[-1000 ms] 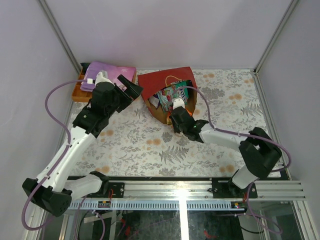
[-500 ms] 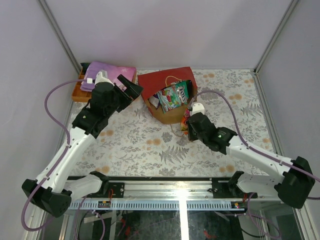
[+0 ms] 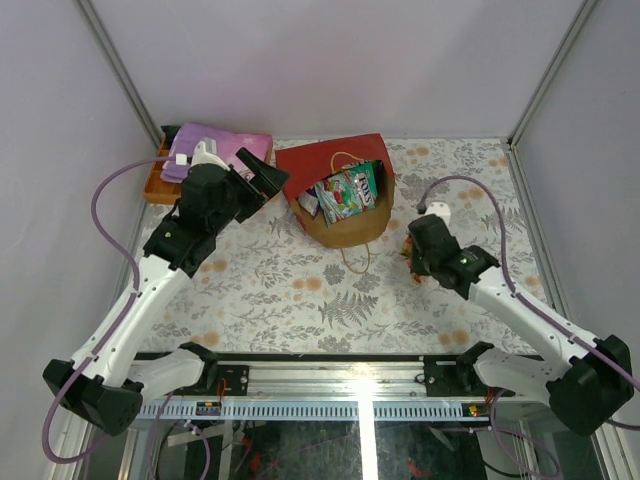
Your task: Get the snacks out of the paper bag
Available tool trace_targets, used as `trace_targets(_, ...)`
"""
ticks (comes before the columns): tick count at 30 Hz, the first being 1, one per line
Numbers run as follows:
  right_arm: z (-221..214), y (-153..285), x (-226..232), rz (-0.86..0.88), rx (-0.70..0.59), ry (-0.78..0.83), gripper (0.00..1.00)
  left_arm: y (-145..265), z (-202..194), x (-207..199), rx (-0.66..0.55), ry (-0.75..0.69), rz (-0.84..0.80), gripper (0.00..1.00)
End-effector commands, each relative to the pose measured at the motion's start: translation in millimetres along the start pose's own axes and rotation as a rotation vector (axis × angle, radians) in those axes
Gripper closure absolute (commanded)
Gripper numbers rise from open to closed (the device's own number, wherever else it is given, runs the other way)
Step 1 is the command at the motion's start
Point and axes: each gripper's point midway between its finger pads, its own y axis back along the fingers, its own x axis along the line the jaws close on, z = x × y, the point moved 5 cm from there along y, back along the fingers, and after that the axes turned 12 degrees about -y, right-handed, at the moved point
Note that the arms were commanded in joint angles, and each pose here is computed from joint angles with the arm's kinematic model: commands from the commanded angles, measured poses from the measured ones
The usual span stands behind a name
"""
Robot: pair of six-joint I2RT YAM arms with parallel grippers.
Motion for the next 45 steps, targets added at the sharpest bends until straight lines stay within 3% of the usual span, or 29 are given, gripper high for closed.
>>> trace_targets(1,35.2,0.9,-29.9,-0.117,-0.081,-0.101,1.00,1.6,9.9,-9.7,-0.043,-0.007,-0.061,0.00)
trace_targets(7,70.1,-26.9,-64.9,-0.213,-0.135,-0.240,1.00,4.7,10.7,-10.6,-0.058,-0.006,-0.077,0.00)
trace_targets(12,107.8,-63.0,-67.9,-0.257,-0.207,-0.288,1.00,3.5,9.6,-10.4,-0.057,-0.012,-0.083,0.00)
trace_targets(20,136.6,-135.3,-80.4,-0.312,-0.197,-0.353,1.00,7.2,17.5,-11.1,-0.074,-0.041,-0.061,0.00)
trace_targets(30,191.9,-170.3,-104.1,-0.323,-0.216,-0.277,1.00,4.2,15.3,-10.1,-0.055,-0.051,-0.058,0.00)
trace_targets(37,208.0,-199.4,-102.2,-0.201,-0.118,-0.256,1.00,7.3,20.6,-9.3,-0.078,-0.063,-0.049,0.00)
trace_targets(38,208.7,-201.9,-100.2,-0.191,-0.108,-0.263,0.98,5.8,20.2,-9.4,-0.074,-0.061,-0.048,0.00)
trace_targets(41,209.8,-201.5,-95.4,-0.164,-0.104,-0.290,0.31,-1.9,14.5,-6.2,-0.042,-0.065,-0.036,0.00)
trace_targets(42,210.1,-198.3,-93.2,-0.148,-0.111,-0.299,0.16,-3.9,13.0,-4.2,-0.032,-0.070,-0.028,0.00)
trace_targets(44,210.5,-186.4,-85.7,-0.095,-0.129,-0.318,0.00,-8.1,7.7,1.8,-0.009,-0.079,-0.003,0.00)
trace_targets(45,211.5,-176.8,-80.9,-0.055,-0.154,-0.328,0.01,-9.6,5.8,5.1,-0.002,-0.085,0.005,0.00)
